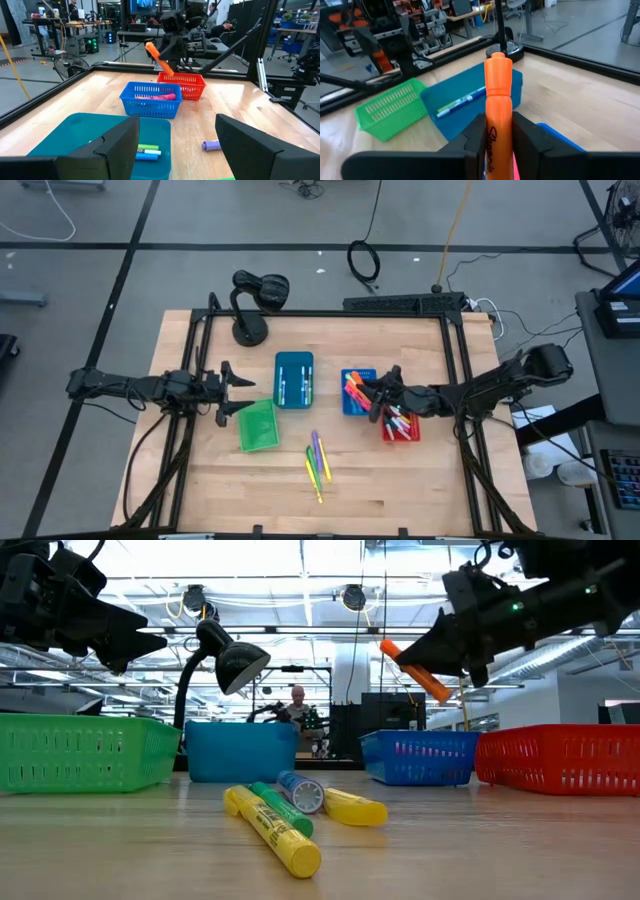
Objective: Pick & Place Markers
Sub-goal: Put the orange highlighter pen into the blue bin, then put the violet highlighter pen into the blue bin
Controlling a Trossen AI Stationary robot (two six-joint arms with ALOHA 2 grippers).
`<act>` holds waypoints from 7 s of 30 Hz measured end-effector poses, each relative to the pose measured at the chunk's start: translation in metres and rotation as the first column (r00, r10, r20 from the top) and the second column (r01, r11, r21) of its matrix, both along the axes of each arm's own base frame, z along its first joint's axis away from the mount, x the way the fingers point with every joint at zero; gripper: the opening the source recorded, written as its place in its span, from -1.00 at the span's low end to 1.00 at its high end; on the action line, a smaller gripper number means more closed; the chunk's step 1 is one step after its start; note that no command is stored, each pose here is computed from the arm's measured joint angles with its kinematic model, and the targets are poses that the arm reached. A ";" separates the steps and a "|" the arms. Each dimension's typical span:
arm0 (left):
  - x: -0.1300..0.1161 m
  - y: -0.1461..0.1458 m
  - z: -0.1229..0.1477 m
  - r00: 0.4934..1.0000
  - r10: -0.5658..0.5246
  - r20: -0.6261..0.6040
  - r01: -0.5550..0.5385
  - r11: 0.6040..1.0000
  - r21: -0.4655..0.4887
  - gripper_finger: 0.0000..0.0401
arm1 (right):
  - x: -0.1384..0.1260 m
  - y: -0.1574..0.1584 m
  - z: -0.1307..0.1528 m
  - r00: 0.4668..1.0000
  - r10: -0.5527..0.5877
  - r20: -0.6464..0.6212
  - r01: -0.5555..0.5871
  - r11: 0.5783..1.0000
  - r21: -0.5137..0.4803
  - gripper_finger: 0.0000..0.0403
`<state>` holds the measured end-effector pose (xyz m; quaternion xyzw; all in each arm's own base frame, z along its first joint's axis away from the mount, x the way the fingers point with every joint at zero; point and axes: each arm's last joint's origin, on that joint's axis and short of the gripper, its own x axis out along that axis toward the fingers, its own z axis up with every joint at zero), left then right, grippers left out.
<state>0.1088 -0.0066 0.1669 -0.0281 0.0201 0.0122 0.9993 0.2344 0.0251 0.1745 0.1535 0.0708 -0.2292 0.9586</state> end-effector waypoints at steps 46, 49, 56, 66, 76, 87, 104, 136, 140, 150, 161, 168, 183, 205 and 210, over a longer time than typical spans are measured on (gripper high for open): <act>0.000 0.000 0.000 1.000 0.000 0.000 0.000 1.000 0.000 0.33 | 0.001 0.000 -0.002 1.000 0.010 -0.011 -0.010 0.999 -0.040 -0.56; 0.000 0.000 0.000 1.000 0.000 0.000 0.000 1.000 0.000 0.33 | 0.001 0.000 -0.001 1.000 0.015 -0.017 -0.016 0.998 -0.062 -0.56; 0.000 0.000 0.000 1.000 0.000 0.000 0.000 1.000 0.000 0.33 | 0.002 0.001 0.001 0.999 0.029 -0.014 -0.030 0.994 -0.102 -0.56; 0.000 0.000 0.000 1.000 0.000 0.000 0.000 1.000 0.000 0.33 | 0.002 0.003 0.002 0.999 0.048 -0.017 -0.050 0.991 -0.121 -0.47; 0.000 0.000 0.000 1.000 0.000 0.000 0.000 1.000 0.000 0.33 | 0.002 0.003 0.002 0.997 0.069 -0.023 -0.072 0.988 -0.137 0.02; 0.000 0.000 0.000 1.000 0.000 0.000 0.000 1.000 0.000 0.33 | 0.002 0.004 0.003 0.995 0.088 -0.042 -0.094 0.979 -0.182 0.12; 0.000 0.000 0.000 1.000 0.000 0.000 0.000 1.000 0.000 0.33 | 0.072 0.060 -0.022 0.758 0.457 -0.465 -0.581 0.797 -0.164 0.12; 0.000 0.000 0.000 1.000 0.000 0.000 0.000 1.000 0.000 0.33 | 0.065 0.018 -0.012 0.718 -0.242 -0.653 -0.069 0.908 -0.413 0.12; 0.000 0.000 0.000 1.000 0.000 0.000 0.000 1.000 0.000 0.33 | 0.065 0.016 -0.013 0.716 -0.249 -0.652 -0.060 0.909 -0.413 0.12; 0.000 0.000 0.000 1.000 0.000 0.000 0.000 1.000 0.000 0.33 | 0.071 0.029 -0.007 0.782 -0.178 -0.597 -0.084 0.919 -0.385 0.12; 0.000 0.000 0.000 1.000 0.000 0.001 0.000 1.000 0.000 0.33 | 0.068 0.007 -0.028 0.740 -0.212 -0.638 -0.079 0.915 -0.395 0.12; 0.000 0.000 0.000 1.000 0.000 0.000 0.000 1.000 0.000 0.33 | 0.069 0.008 -0.025 0.744 -0.277 -0.608 -0.046 0.887 -0.460 0.12; 0.000 0.000 0.000 1.000 0.000 0.000 0.000 1.000 0.000 0.33 | 0.083 0.058 -0.006 0.866 0.193 -0.461 -0.376 0.860 -0.346 0.12; 0.000 0.000 0.000 1.000 0.000 0.000 0.000 1.000 0.000 0.33 | 0.155 0.118 -0.028 0.427 0.535 -0.729 -0.839 0.536 -0.098 0.04; 0.000 0.000 0.000 1.000 0.001 0.000 -0.001 1.000 0.000 0.33 | 0.173 0.115 -0.044 0.327 0.480 -0.814 -0.864 0.501 -0.053 0.04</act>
